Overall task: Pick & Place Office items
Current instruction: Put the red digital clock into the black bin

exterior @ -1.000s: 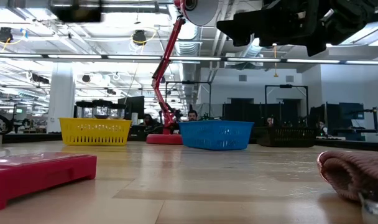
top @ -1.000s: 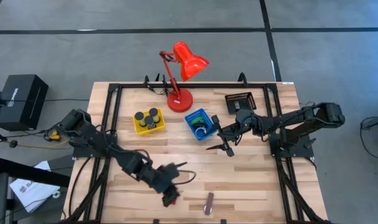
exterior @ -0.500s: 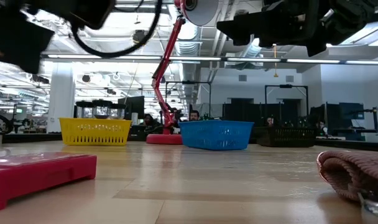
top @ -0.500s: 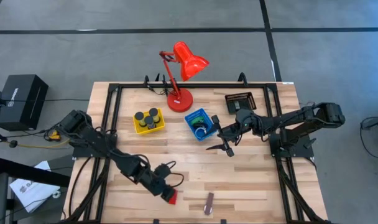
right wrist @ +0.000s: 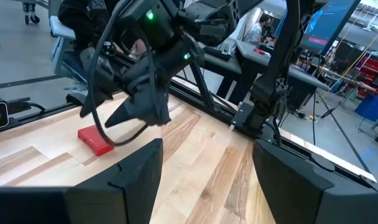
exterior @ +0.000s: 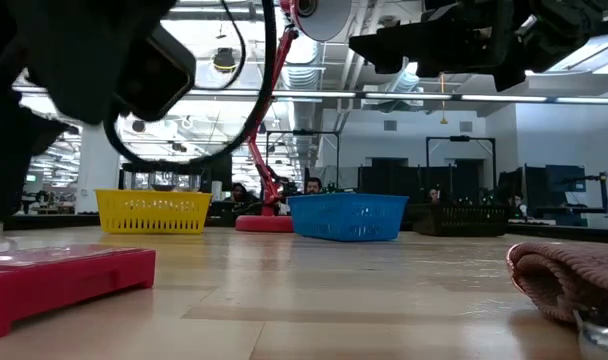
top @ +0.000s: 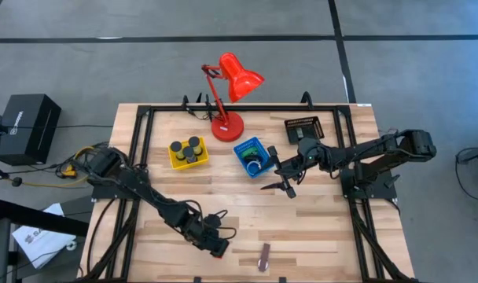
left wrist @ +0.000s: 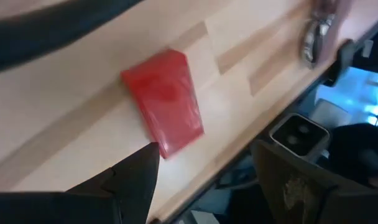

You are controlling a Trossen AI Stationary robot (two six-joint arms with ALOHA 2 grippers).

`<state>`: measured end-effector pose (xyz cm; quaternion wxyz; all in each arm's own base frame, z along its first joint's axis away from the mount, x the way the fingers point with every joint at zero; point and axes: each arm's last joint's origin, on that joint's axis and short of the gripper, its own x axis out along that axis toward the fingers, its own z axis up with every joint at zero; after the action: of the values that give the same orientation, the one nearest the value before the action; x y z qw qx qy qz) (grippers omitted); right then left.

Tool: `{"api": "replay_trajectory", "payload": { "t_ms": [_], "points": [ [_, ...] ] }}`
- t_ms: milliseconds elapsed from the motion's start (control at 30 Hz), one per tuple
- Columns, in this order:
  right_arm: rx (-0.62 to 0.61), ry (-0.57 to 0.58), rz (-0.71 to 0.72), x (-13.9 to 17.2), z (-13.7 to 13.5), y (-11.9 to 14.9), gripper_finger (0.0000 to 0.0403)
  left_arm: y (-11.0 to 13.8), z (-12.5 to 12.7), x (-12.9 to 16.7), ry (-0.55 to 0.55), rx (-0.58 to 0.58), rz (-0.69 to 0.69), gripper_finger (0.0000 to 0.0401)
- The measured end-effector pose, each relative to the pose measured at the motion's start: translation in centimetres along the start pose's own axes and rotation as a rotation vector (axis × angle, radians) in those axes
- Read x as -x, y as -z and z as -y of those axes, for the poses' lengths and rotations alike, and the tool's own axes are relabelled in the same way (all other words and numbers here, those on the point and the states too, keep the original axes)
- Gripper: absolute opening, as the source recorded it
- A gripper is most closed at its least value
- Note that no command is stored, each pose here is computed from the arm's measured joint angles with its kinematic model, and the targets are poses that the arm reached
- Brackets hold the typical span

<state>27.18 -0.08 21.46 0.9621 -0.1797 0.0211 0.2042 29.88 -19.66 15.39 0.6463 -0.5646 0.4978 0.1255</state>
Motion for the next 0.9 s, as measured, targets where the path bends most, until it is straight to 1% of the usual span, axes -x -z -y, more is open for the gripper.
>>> {"api": "replay_trajectory", "payload": {
  "t_ms": [133,200,333,433,533,700,767,867,900],
  "points": [
    [0.000,0.000,0.000,0.0,0.0,0.0,0.0240,-0.7,-0.2,-1.2,0.010,0.012,0.001,0.0250],
    [-0.001,-0.001,-0.002,0.0,0.0,0.0,0.0240,-0.9,-0.1,-1.8,0.028,0.016,-0.027,0.0249],
    [-0.001,-0.002,-0.002,0.0,0.0,0.0,0.0240,-1.1,-0.3,-2.5,0.014,0.022,-0.079,0.0248],
    [-0.001,-0.001,-0.002,0.0,0.0,0.0,0.0240,-1.6,-0.9,-2.9,-0.017,0.037,-0.056,0.0247],
    [-0.001,-0.002,-0.002,0.0,0.0,0.0,0.0240,-2.4,-0.7,-2.7,-0.006,0.022,-0.014,0.0247],
    [-0.002,-0.002,-0.004,0.0,0.0,0.0,0.0240,-4.3,-0.5,-2.5,0.009,-0.028,0.019,0.0238],
    [-0.002,-0.002,-0.005,0.0,0.0,0.1,0.0240,-5.3,-0.5,-2.3,0.016,-0.088,0.038,0.0232],
    [-0.003,-0.003,-0.005,0.0,0.0,0.1,0.0240,-6.2,-0.3,-1.8,0.034,-0.218,0.005,0.0224],
    [-0.003,-0.002,-0.005,0.0,0.0,0.1,0.0240,-6.5,-0.1,-1.5,0.050,-0.241,-0.006,0.0222]
  ]
}}
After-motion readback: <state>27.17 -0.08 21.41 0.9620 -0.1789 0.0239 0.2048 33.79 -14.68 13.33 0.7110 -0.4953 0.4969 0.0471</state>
